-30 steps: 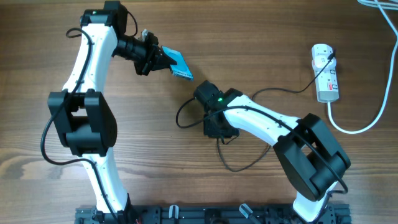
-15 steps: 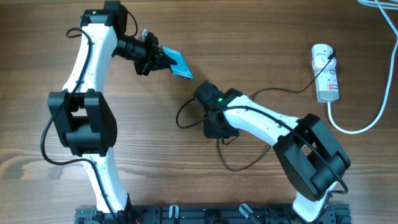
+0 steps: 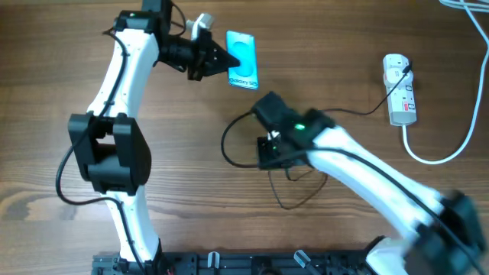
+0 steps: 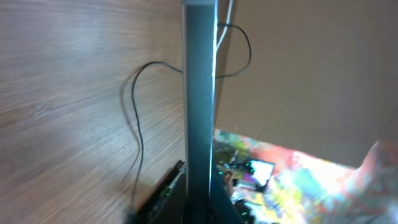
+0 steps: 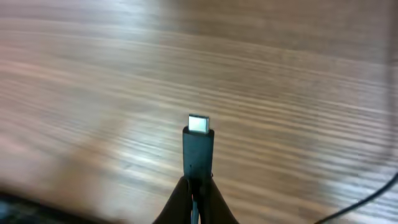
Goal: Plug charger to phone and switch on socket
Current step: 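Bring the phone and the USB-C plug toward each other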
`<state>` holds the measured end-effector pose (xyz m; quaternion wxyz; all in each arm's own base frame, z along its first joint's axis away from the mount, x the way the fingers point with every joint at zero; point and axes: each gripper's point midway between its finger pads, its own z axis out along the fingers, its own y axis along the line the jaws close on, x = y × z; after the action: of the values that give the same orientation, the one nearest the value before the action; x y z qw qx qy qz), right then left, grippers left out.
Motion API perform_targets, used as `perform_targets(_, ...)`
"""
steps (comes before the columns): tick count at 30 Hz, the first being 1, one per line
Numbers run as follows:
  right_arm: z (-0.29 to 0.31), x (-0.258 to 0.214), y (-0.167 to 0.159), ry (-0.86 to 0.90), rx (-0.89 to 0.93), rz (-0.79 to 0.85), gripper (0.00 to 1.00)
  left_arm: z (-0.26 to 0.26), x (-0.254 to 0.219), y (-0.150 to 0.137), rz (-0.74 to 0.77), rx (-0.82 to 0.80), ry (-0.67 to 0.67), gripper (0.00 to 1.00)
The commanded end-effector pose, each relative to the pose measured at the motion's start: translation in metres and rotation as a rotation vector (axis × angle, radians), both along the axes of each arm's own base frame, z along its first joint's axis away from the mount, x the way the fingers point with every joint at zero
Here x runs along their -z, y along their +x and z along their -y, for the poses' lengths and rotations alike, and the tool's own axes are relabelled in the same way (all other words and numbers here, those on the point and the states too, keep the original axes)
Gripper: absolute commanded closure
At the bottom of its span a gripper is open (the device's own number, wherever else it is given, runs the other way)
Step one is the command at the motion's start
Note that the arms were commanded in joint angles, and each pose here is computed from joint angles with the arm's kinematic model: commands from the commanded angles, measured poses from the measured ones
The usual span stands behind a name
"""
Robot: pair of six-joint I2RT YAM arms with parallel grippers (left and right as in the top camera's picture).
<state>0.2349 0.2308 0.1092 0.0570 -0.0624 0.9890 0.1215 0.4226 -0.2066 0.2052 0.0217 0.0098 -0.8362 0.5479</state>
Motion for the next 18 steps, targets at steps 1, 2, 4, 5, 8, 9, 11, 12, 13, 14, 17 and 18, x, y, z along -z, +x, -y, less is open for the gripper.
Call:
perform_targets(1, 0.003, -0.053, -0.007, 0.096, -0.040, 0.115, 0.96, 0.012, -0.063, -0.016, 0.248, 0.056, -0.041, 0.96)
perform_targets(2, 0.005, -0.061, -0.010, 0.109, -0.040, 0.131, 0.96, 0.013, -0.075, -0.019, 0.288, 0.061, -0.046, 0.96)
perform_targets(4, 0.008, -0.073, -0.013, 0.131, -0.048, 0.163, 0.96, 0.014, -0.088, -0.024, 0.336, 0.063, -0.038, 0.96)
perform_targets(5, 0.009, -0.081, -0.014, 0.148, -0.051, 0.185, 0.96, 0.014, -0.098, -0.030, 0.377, 0.058, -0.006, 0.96)
perform_targets(8, 0.010, -0.099, -0.015, 0.195, -0.046, 0.239, 0.96, 0.018, -0.114, -0.046, 0.452, 0.055, 0.073, 0.96)
perform_targets(9, 0.010, -0.104, -0.015, 0.208, -0.043, 0.253, 0.96, 0.021, -0.121, -0.052, 0.478, 0.061, 0.089, 0.96)
perform_targets(11, 0.009, -0.113, -0.014, 0.238, -0.026, 0.278, 0.96, 0.031, -0.128, -0.063, 0.521, 0.078, 0.119, 0.96)
perform_targets(12, 0.007, -0.120, -0.014, 0.264, -0.029, 0.295, 0.96, 0.035, -0.128, -0.067, 0.536, 0.080, 0.149, 0.96)
perform_targets(13, 0.005, -0.126, -0.015, 0.289, -0.035, 0.310, 0.96, 0.037, -0.123, -0.066, 0.527, 0.057, 0.209, 0.96)
perform_targets(14, 0.006, -0.130, -0.015, 0.298, -0.035, 0.321, 0.96, 0.038, -0.116, -0.063, 0.501, 0.024, 0.261, 0.96)
perform_targets(17, 0.008, -0.143, -0.015, 0.327, -0.030, 0.368, 0.96, 0.050, -0.113, -0.069, 0.505, 0.034, 0.287, 0.96)
perform_targets(18, 0.011, -0.146, -0.014, 0.323, -0.016, 0.388, 0.96, 0.055, -0.114, -0.071, 0.512, 0.046, 0.282, 0.96)
